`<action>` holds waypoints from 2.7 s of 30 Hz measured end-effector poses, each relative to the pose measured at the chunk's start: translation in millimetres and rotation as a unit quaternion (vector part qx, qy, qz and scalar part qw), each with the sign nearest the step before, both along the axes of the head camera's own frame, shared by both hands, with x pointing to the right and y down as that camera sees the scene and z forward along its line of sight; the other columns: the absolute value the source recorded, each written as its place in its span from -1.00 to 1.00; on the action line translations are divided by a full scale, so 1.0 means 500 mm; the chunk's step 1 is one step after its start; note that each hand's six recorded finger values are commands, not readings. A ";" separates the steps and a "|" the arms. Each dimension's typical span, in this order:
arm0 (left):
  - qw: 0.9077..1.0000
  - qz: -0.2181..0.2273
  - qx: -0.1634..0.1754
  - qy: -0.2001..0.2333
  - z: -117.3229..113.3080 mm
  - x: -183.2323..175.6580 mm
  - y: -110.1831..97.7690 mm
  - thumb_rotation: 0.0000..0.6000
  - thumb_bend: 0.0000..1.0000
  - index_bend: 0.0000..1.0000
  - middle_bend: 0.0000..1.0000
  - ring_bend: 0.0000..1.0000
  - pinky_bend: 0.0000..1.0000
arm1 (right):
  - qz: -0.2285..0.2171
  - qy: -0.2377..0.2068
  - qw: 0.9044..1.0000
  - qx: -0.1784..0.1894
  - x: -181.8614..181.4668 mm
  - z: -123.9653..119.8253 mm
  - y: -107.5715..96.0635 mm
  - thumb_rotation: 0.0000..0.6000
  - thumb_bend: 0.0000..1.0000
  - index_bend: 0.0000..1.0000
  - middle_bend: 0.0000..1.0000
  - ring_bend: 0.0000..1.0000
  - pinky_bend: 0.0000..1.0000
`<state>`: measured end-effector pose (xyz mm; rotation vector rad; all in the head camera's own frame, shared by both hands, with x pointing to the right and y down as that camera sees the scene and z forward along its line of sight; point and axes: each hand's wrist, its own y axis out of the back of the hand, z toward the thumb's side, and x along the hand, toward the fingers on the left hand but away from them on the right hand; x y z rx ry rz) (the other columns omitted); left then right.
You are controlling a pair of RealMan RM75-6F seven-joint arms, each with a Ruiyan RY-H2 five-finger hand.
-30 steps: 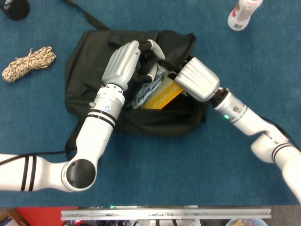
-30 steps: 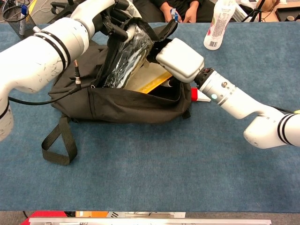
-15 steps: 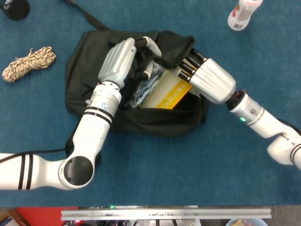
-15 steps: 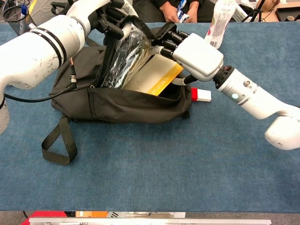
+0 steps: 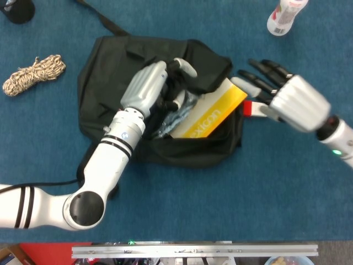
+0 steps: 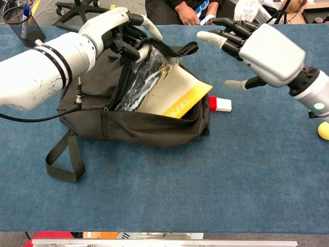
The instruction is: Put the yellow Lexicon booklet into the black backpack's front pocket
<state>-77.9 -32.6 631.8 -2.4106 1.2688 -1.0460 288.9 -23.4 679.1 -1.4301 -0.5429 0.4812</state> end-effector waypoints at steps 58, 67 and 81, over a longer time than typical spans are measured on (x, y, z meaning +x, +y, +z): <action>0.972 0.011 0.181 -0.150 0.010 -0.351 0.105 1.00 -0.08 -0.71 -0.70 -0.88 -0.77 | 0.376 0.142 0.915 -0.035 0.503 -0.201 0.120 1.00 -0.71 -0.44 -0.21 -0.53 -0.14; 0.955 -0.048 0.223 -0.189 0.018 -0.483 0.149 1.00 -0.08 -0.65 -0.69 -0.88 -0.77 | 0.399 0.123 0.906 -0.069 0.544 -0.210 0.164 1.00 -0.68 -0.42 -0.20 -0.53 -0.17; 0.945 -0.062 0.221 -0.234 -0.003 -0.564 0.227 1.00 -0.08 -0.64 -0.68 -0.88 -0.77 | 0.374 0.099 0.918 -0.080 0.528 -0.195 0.178 1.00 -0.69 -0.41 -0.20 -0.53 -0.17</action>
